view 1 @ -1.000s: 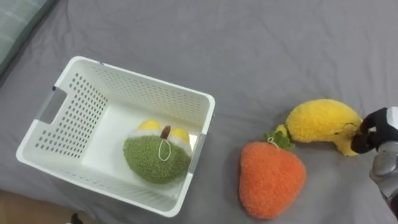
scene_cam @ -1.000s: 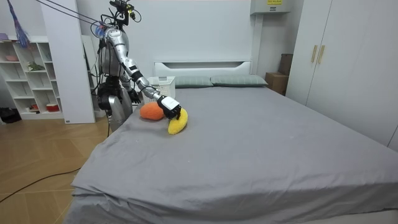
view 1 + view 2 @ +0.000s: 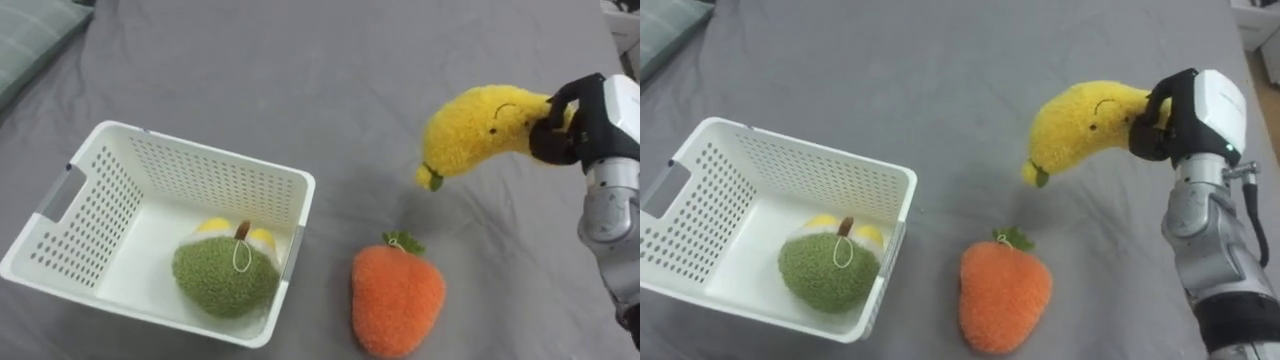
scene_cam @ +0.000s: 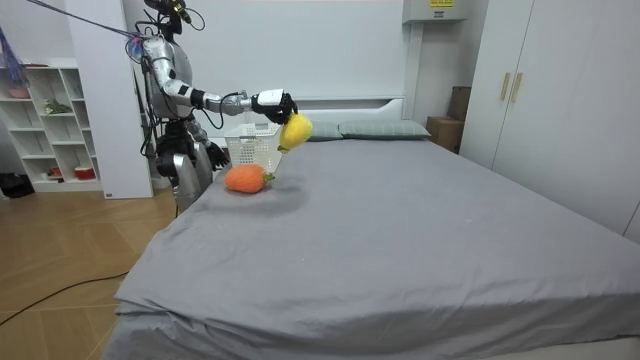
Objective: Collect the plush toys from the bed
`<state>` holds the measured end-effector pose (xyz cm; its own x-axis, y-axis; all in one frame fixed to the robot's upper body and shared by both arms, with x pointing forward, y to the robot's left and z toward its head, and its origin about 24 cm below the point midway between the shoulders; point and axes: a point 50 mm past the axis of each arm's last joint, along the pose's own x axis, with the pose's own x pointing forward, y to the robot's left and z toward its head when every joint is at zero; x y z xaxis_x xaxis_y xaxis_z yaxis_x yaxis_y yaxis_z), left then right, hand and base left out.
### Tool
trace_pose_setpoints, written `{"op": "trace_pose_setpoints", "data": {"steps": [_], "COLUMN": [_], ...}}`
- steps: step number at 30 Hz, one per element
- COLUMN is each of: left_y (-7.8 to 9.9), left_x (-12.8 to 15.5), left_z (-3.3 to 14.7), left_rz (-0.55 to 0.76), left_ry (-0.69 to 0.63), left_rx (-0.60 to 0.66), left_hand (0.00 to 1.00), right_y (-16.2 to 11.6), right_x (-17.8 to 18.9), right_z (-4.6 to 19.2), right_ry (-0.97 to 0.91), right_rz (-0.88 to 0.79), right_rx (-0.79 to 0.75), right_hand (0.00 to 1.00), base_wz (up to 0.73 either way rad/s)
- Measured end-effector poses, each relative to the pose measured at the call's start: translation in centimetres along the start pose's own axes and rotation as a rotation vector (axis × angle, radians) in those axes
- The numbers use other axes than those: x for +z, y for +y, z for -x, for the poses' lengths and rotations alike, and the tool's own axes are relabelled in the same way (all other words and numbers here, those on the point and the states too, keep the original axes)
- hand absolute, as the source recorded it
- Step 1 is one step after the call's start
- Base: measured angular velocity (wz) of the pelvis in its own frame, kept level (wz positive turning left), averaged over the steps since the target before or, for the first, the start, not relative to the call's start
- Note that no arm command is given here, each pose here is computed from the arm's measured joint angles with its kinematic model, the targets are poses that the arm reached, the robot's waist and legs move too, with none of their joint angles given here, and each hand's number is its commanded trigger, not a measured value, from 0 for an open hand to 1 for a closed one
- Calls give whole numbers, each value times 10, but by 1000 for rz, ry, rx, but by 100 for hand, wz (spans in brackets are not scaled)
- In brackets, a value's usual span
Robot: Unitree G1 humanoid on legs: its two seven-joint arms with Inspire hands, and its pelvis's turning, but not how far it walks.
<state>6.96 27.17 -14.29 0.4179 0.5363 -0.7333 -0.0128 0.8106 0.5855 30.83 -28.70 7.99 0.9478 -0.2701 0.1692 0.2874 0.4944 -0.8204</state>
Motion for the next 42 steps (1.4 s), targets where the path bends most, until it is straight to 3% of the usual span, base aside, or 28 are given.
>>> {"op": "trace_pose_setpoints", "data": {"steps": [11, 26, 37, 42], "left_y": [-1, 2, -6, -11], "left_x": [-11, 3, 11, 15], "left_z": [3, 2, 1, 2], "left_rz": [15, -62, -50, -42], "left_ry": [54, -24, -20, -27], "left_rx": [9, 52, 14, 5], "left_hand": [0, 0, 0, 0], "right_y": [-10, -29, -21, -3], "right_x": [34, 100, 134, 146], "right_z": [10, 22, 38, 44], "right_ry": [-148, -406, -530, -558], "right_rz": [-27, -91, -70, -65], "right_rx": [-18, -7, 83, 166], "right_hand": [100, 100, 100, 100], "base_wz": [0, 0, 3, 8]}}
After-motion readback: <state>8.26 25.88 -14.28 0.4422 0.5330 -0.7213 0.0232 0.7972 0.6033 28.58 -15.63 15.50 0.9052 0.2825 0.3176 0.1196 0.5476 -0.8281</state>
